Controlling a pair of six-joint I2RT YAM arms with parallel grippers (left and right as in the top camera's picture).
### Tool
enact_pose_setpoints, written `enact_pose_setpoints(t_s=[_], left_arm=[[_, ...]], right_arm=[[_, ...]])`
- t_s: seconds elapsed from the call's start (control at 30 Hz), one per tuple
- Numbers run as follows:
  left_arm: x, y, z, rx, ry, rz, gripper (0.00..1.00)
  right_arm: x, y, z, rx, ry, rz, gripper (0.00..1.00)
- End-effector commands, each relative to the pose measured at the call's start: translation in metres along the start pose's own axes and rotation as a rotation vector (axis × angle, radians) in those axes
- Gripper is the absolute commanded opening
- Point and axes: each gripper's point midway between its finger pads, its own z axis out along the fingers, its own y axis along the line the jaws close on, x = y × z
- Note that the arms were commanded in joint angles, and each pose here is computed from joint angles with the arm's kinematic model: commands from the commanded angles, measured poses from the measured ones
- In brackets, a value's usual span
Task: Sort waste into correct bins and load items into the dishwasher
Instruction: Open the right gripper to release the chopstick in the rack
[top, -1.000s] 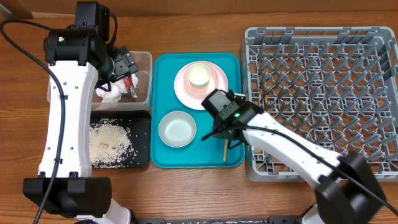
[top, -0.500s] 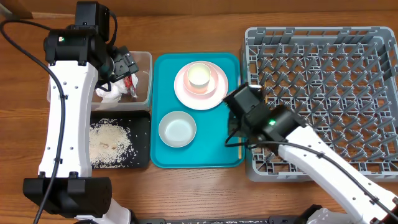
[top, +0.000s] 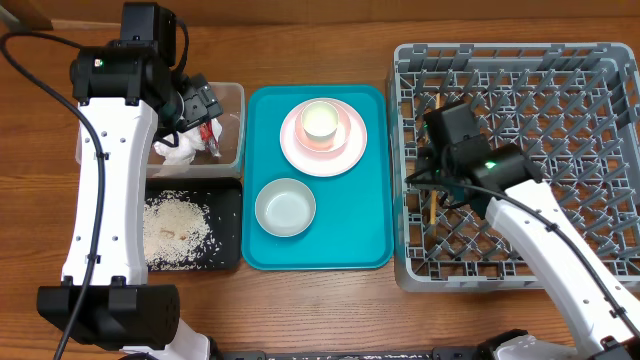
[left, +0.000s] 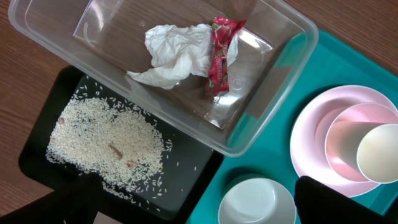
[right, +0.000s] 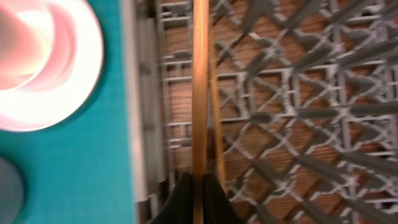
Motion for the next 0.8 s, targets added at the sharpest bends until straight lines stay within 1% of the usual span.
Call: enact_pose_setpoints(t_s=[0.0,0.2,0.5,0.77], left_arm=[[-0.003,0.000,-0.003,-0.002,-0.014,0.001,1.00],[-0.003,0.001,-0.003,-0.002,-0.015,0.001,1.00],[-0.003,0.000,-0.003,-0.002,-0.014,0.001,1.00],[-0.003,0.001,-0.003,-0.002,-0.015,0.000,1.00]], right_arm=[[-0.015,-0.013,-0.010,0.017,-0.048,-0.052,0.04],[-0.008,-0.024,0.000,0.040,-0.022,-0.060,0.04],[-0.001,-0.025,0.022,0.064,0.035,-0.071,0.04],[-0.002,-0.035,0.039,0.149,0.050,-0.081,0.04]])
